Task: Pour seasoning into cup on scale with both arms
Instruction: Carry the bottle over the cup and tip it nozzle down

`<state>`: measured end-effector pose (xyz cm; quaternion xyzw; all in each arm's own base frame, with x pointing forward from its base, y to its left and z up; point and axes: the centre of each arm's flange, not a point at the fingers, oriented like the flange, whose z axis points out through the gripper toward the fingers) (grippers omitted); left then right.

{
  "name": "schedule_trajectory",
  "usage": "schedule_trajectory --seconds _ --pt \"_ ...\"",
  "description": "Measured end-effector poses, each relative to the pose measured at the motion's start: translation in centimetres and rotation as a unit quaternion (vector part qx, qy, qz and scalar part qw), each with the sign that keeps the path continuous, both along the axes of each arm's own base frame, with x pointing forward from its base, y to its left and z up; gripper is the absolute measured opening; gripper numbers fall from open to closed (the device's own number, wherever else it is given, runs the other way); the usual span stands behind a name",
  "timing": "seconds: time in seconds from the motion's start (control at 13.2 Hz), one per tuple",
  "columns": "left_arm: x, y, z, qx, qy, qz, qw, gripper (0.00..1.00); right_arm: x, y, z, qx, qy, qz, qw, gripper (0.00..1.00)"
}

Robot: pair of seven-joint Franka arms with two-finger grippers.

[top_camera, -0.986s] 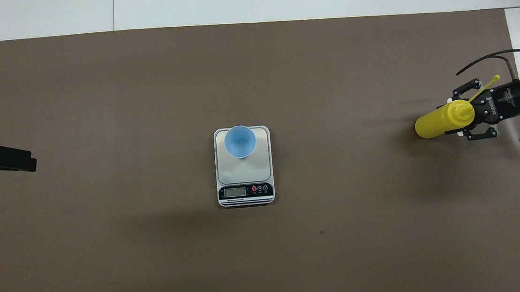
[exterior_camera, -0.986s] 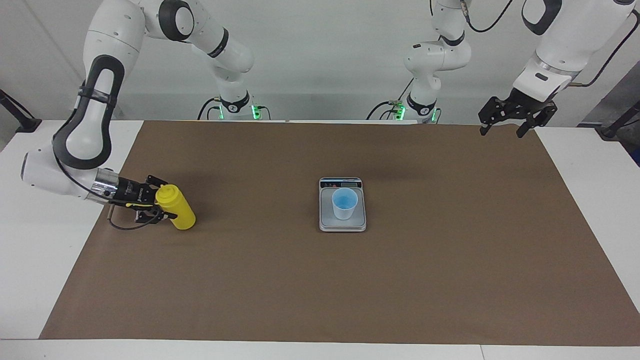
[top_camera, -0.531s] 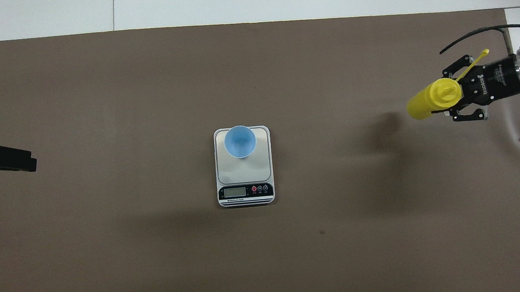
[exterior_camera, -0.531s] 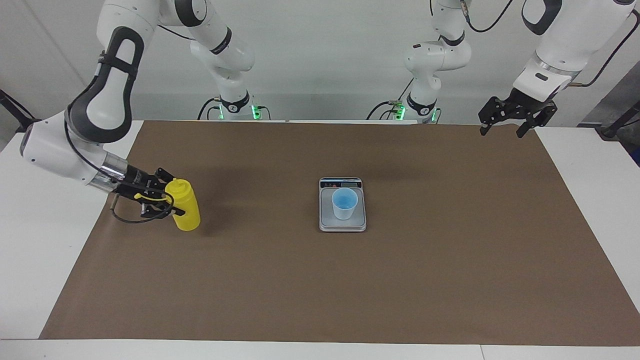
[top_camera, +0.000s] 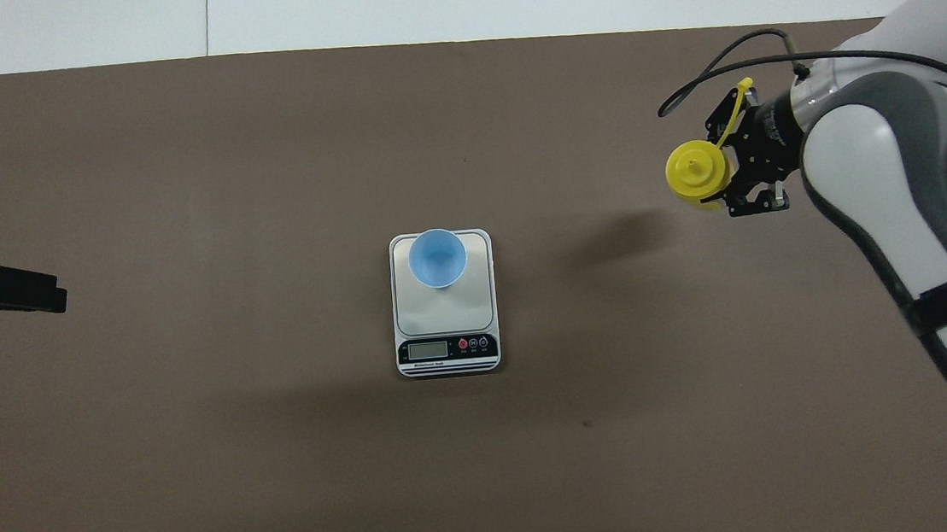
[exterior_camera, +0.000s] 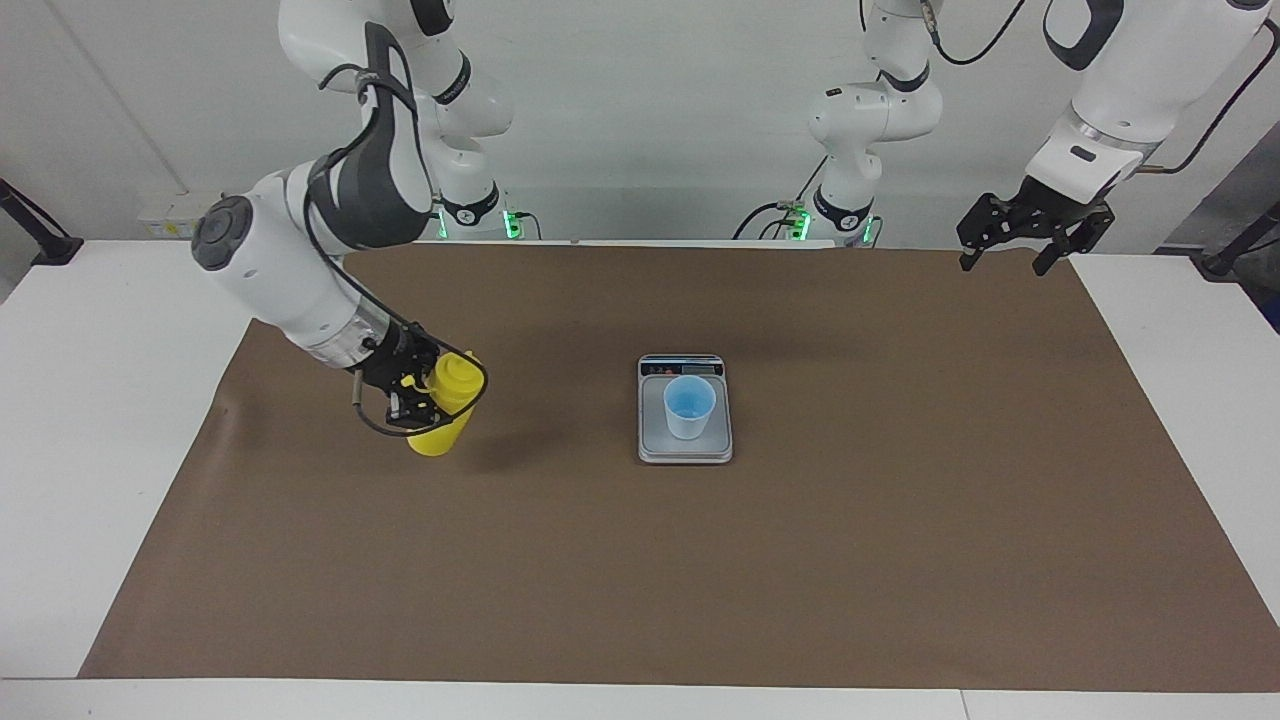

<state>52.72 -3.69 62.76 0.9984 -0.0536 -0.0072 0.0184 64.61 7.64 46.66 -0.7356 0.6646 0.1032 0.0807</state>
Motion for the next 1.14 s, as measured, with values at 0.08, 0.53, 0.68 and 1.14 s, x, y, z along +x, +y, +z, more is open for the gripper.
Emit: schedule_trajectory --seconds 0.08,0.53,0.68,1.14 --pt "0.0 0.0 0.0 0.0 0.0 0.0 1.0 1.0 -0.2 2.2 0.1 -0.022 -0.005 0.009 1.0 0.51" --pt "0.0 0.0 0.0 0.0 0.0 0.0 1.0 1.0 -2.9 15.1 0.5 -0.149 -0.06 0.07 0.984 0.51" --pt "0.0 0.0 0.0 0.0 0.0 0.0 1.0 1.0 -3.7 17.7 0.6 -0.187 -0.085 0.076 0.976 0.51" --pt "0.0 0.0 0.0 0.0 0.0 0.0 1.0 1.0 -5.9 24.9 -0.6 -0.232 -0.143 0.08 0.959 0.51"
